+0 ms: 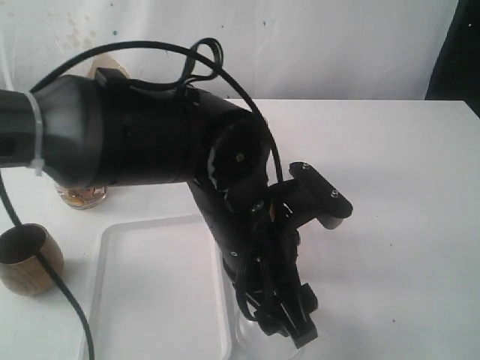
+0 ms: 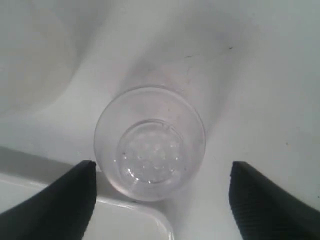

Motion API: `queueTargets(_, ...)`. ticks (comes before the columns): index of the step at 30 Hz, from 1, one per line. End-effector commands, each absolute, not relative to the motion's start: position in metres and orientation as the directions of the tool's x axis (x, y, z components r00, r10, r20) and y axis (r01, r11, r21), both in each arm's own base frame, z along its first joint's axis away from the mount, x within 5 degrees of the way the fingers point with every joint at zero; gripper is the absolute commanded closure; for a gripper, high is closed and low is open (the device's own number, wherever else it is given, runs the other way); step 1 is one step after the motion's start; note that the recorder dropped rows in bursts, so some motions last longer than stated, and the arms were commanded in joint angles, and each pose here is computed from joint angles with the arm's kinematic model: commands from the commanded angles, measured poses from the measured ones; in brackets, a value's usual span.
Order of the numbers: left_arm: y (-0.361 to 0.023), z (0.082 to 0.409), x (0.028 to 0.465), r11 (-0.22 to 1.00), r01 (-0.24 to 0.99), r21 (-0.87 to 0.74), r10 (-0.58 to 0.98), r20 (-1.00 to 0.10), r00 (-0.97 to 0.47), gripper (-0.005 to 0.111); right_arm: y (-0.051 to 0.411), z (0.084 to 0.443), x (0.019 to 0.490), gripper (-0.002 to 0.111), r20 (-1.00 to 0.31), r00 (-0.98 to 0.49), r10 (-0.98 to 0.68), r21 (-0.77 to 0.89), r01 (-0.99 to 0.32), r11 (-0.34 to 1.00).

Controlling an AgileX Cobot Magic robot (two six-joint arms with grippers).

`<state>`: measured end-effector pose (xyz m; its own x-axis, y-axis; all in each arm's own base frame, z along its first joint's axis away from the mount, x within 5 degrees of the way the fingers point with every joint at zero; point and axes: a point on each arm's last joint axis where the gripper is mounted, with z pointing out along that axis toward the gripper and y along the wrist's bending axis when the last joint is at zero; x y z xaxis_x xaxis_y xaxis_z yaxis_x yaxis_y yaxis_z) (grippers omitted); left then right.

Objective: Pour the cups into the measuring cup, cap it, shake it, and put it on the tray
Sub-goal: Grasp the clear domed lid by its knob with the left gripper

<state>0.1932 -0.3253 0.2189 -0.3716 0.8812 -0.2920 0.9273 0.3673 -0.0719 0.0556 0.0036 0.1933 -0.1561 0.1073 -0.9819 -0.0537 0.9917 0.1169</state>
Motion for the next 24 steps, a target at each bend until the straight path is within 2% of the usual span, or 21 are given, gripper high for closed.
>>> queueTargets(1,-0.3317,0.2113,0.1930,0.377,0.925,-0.038,0.887,-0.275,-0.372,0.036,0.0039,0.1916,0.0553,0.108,-0.983,-0.158,0.096,0.107,-0.061,0.992)
queueTargets(17,-0.3355,0.2035,0.1942,0.394,0.918,-0.041,0.879,-0.276,-0.389,0.037,0.0039,0.1916,0.0553,0.108,-0.983,-0.158,0.096,0.107,-0.061,0.992)
queueTargets(24,-0.3352,0.2034,0.1939,0.402,0.914,-0.046,0.876,-0.272,-0.399,0.054,0.0039,0.1916,0.0553,0.108,-0.983,-0.158,0.096,0.107,-0.061,0.992)
